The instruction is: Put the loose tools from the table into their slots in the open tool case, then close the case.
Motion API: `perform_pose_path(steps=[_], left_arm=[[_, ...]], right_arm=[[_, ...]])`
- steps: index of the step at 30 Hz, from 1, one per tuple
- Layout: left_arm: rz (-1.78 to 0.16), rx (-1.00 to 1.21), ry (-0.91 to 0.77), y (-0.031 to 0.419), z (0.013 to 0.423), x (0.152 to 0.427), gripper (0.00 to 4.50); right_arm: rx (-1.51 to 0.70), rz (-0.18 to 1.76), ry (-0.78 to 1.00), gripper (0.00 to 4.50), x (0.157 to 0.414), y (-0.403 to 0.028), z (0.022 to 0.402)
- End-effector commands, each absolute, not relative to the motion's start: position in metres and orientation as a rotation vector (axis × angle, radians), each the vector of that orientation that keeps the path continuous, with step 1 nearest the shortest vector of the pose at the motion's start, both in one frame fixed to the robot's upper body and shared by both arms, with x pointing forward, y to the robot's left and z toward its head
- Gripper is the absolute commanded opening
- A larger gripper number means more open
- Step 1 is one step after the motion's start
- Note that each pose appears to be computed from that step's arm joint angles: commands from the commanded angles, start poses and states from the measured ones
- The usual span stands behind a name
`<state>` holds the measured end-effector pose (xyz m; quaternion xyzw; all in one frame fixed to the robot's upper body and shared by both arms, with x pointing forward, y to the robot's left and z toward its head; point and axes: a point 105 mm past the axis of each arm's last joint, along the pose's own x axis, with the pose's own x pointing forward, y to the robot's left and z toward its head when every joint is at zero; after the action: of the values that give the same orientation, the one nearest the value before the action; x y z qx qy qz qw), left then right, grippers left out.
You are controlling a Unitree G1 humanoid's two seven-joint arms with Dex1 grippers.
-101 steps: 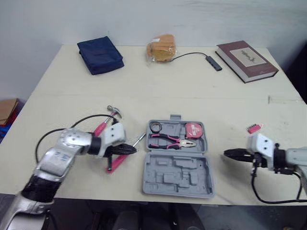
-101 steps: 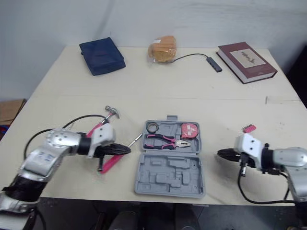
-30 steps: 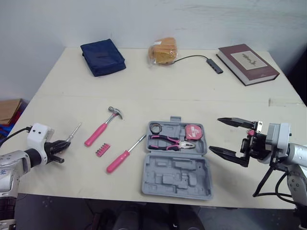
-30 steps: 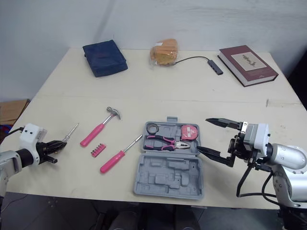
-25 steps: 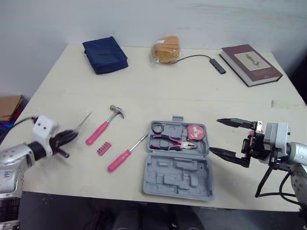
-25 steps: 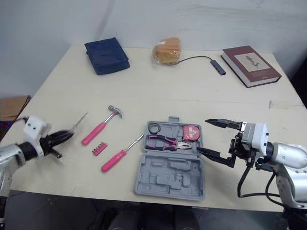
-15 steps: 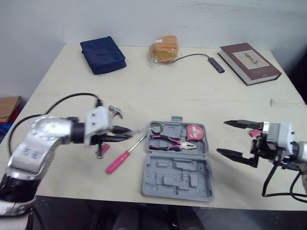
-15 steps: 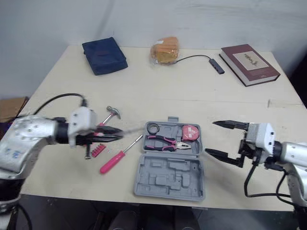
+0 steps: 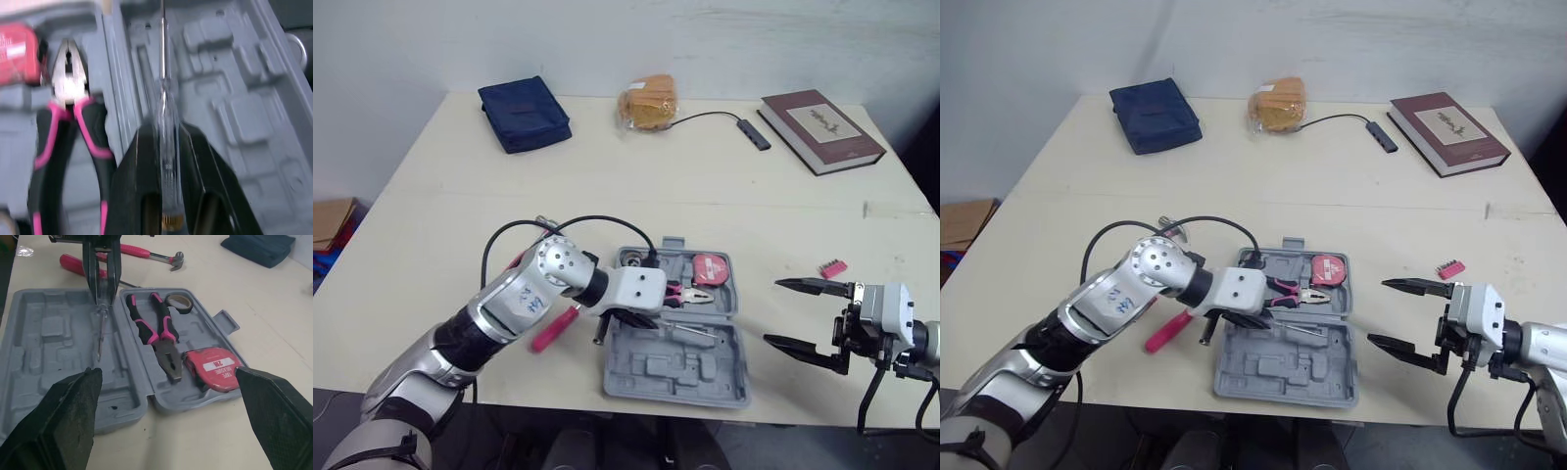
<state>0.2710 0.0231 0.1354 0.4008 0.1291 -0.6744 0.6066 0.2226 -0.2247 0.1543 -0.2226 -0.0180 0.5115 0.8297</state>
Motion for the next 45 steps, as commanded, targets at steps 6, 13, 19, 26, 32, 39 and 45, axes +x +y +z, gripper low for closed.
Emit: perform_pose_path(steps=[6,13,19,26,32,39,45], left_arm=[[-1.484,0.952,0.372,0.026,0.132,0.271,0.04],[-1.447,0.918,0.438,0.030,0.118,0.270,0.04],[-1.428,0.953,0.464,0.033,0.116,0.273,0.04],[-1.441,0.947,0.502,0.036,0.115,0.266,0.04],[-1.447,0.911,0.553,0.036,0.110,0.264,0.04],[-1.410,0.930,0.559,0.029,0.111,0.269,0.04],[-1.354,0.938,0.563,0.033,0.126,0.269,0.04]], right_arm=[[-0.515,1.057,-0.057,4.50,0.213,-0.234,0.157],[-0.515,1.044,-0.054,4.50,0.209,-0.239,0.156],[-0.517,1.046,-0.050,4.50,0.207,-0.241,0.154],[-0.512,1.036,-0.056,4.50,0.208,-0.242,0.150],[-0.506,1.036,-0.058,4.50,0.207,-0.240,0.145],[-0.499,1.035,-0.067,4.50,0.209,-0.237,0.143],[-0.490,1.038,-0.062,4.50,0.207,-0.238,0.139]])
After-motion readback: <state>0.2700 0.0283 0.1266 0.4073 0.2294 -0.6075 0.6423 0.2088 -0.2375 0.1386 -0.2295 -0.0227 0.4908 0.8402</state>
